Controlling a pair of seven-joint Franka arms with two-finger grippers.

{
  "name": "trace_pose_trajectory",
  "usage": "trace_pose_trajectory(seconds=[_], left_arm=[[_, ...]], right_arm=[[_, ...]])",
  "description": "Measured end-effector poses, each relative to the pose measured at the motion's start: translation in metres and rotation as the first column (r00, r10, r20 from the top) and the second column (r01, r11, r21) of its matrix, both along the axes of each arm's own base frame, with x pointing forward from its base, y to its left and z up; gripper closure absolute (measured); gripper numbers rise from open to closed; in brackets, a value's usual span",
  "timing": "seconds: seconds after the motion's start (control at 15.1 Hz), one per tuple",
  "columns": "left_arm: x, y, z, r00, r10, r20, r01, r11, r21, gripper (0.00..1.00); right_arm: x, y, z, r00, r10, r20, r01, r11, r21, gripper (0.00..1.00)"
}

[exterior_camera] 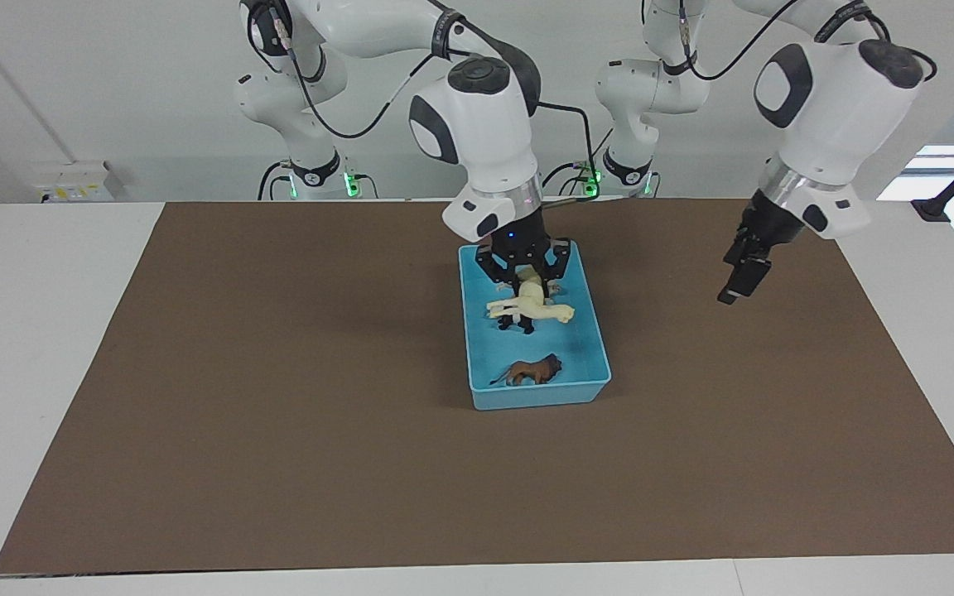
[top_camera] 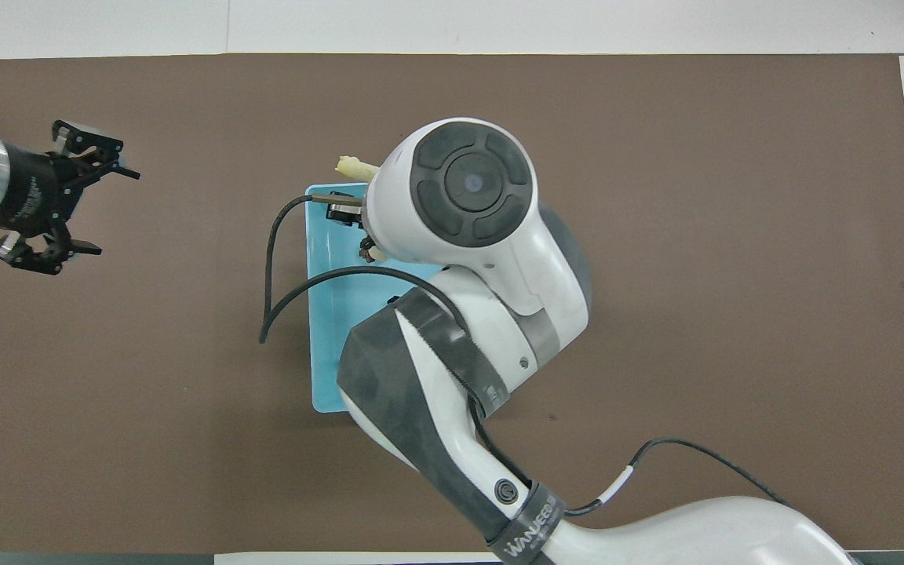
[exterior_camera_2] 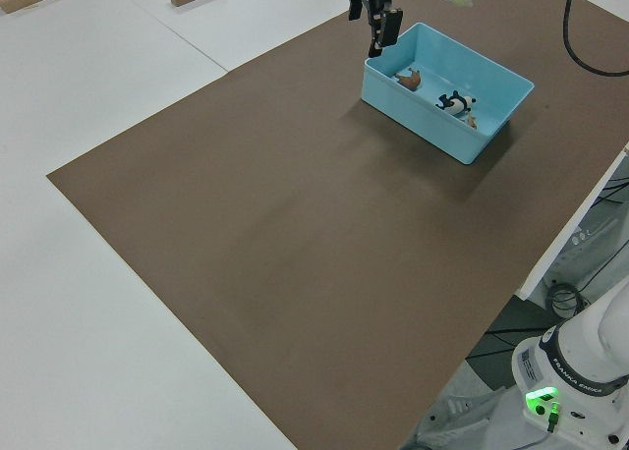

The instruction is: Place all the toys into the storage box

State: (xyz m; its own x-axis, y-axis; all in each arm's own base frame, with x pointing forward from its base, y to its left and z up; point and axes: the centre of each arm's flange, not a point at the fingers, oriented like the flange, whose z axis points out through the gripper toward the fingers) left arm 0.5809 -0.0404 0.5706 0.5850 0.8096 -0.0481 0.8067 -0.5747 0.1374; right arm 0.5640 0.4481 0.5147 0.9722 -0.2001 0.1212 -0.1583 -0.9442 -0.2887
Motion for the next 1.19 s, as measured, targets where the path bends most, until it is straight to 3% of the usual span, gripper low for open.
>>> trace_pose_trajectory(seconds=[0.13, 0.33, 0.46, 0.6, 0.73, 0.8, 1.0, 1.19], left_arm=[[-0.001, 0.029, 0.008, 0.993, -0.122, -0.002, 0.121, 0.992, 0.045, 0.00], [-0.005, 0.044, 0.008, 0.945, -0.326, -0.031, 0.327, 0.941, 0.082, 0.00], [-0.010, 0.052, 0.008, 0.876, -0.475, -0.080, 0.481, 0.872, 0.089, 0.00], [-0.017, 0.059, 0.007, 0.766, -0.632, -0.122, 0.641, 0.764, 0.068, 0.00], [-0.020, 0.060, -0.001, 0.703, -0.697, -0.138, 0.708, 0.705, 0.044, 0.00], [-0.021, 0.058, -0.006, 0.689, -0.711, -0.143, 0.721, 0.692, 0.036, 0.00], [-0.023, 0.050, -0.011, 0.654, -0.741, -0.150, 0.752, 0.659, 0.023, 0.00], [-0.029, 0.048, -0.003, 0.583, -0.801, -0.138, 0.810, 0.586, 0.019, 0.00]], right_arm=[[-0.002, 0.009, -0.010, 1.000, -0.008, -0.013, 0.008, 1.000, 0.001, 0.58], [0.005, 0.002, -0.015, 0.999, -0.024, -0.023, 0.024, 1.000, 0.004, 0.54], [0.006, 0.000, -0.014, 0.999, -0.028, -0.021, 0.028, 1.000, 0.005, 0.48], [0.007, -0.001, -0.013, 0.999, -0.029, -0.021, 0.029, 1.000, 0.005, 0.29], [0.009, -0.005, -0.014, 0.999, -0.030, -0.027, 0.030, 1.000, -0.006, 0.07], [0.013, -0.012, -0.013, 1.000, -0.013, -0.018, 0.013, 1.000, -0.028, 0.03], [0.043, -0.060, -0.004, 0.996, 0.075, 0.037, -0.071, 0.991, -0.113, 0.00], [0.073, -0.142, 0.015, 0.987, 0.160, 0.020, -0.154, 0.972, -0.175, 0.00]])
